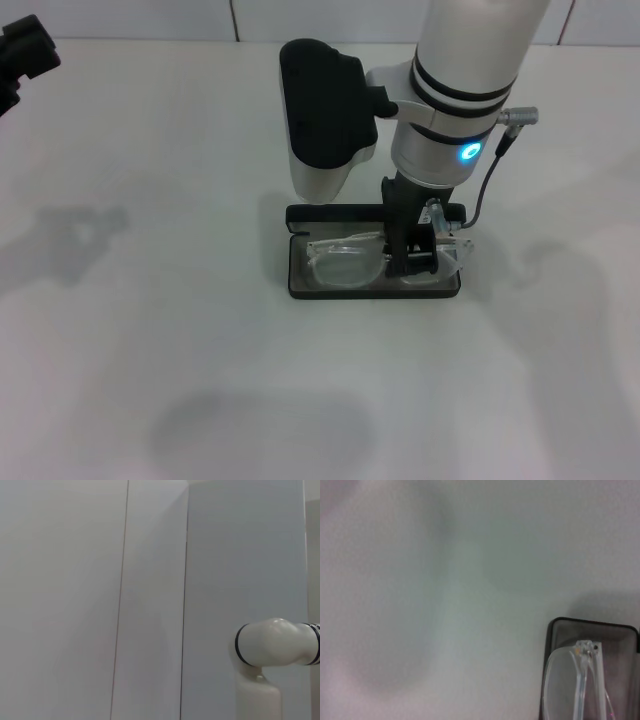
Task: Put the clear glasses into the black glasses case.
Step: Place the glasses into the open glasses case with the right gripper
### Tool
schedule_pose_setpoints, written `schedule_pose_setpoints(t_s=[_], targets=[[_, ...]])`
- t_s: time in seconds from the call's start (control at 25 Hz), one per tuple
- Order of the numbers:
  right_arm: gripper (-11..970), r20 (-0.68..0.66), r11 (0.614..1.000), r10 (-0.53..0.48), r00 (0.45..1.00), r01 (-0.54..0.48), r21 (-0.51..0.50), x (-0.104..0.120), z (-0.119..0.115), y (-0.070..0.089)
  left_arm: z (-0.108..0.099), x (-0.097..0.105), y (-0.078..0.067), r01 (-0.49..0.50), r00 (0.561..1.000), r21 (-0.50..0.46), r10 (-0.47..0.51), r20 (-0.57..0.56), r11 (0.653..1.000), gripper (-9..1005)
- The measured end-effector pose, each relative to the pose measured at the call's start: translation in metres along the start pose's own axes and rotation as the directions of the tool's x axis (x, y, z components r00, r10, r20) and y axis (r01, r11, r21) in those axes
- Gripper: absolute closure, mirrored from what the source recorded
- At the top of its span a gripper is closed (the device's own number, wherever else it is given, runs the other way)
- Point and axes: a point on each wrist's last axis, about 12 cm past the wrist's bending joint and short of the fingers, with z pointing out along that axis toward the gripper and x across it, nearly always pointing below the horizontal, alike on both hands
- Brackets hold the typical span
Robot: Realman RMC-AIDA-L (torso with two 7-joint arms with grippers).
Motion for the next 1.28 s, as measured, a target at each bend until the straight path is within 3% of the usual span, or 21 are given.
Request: schedule_pose_setpoints(t_s=[1.28], targets=[[746,-0.020,1.000,-0.004,1.000,0.004,0.012,0.0046,0.0094,0.0007,-0.0012,0.0045,-0.0032,0.012,1.000,-0.004,-0.012,-0.002,1.000,885]])
